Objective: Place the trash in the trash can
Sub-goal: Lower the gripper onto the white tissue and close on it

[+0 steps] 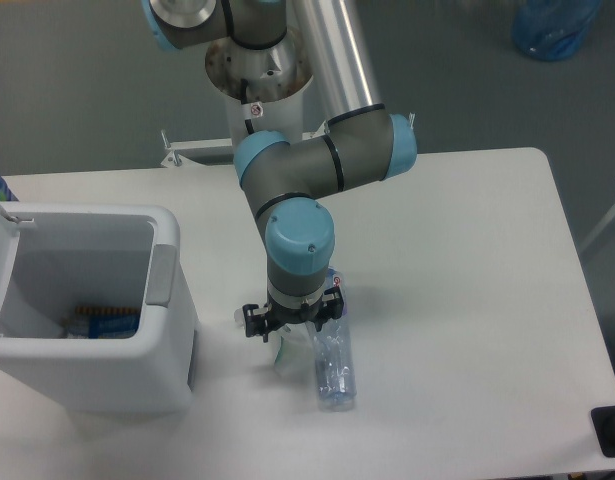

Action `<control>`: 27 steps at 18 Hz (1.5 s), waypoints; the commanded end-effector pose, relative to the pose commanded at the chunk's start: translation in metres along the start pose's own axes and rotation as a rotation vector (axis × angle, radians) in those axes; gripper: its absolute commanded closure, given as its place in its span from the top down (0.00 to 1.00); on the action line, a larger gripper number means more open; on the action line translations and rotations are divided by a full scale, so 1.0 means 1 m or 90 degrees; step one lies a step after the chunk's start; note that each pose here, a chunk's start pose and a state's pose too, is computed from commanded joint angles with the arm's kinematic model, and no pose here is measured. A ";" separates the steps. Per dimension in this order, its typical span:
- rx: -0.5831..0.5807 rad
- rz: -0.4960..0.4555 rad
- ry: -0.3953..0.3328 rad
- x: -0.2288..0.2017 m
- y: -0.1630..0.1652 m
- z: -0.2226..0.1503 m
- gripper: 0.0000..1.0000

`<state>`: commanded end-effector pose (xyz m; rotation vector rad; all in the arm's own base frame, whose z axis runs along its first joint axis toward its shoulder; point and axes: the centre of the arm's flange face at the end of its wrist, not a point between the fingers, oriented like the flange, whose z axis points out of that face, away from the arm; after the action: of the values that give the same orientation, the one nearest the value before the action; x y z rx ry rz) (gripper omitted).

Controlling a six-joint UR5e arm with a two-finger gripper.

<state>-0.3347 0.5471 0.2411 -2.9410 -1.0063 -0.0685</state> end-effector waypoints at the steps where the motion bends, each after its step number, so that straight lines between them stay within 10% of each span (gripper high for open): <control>1: -0.002 0.001 -0.001 0.000 0.000 0.000 0.56; 13: -0.011 0.012 -0.048 0.005 0.004 0.004 0.07; 21: 0.010 0.019 -0.042 0.008 0.006 -0.017 0.01; 27: 0.125 0.013 0.012 0.010 -0.009 -0.111 0.00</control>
<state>-0.3354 0.5551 0.3527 -2.7663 -0.9222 0.0025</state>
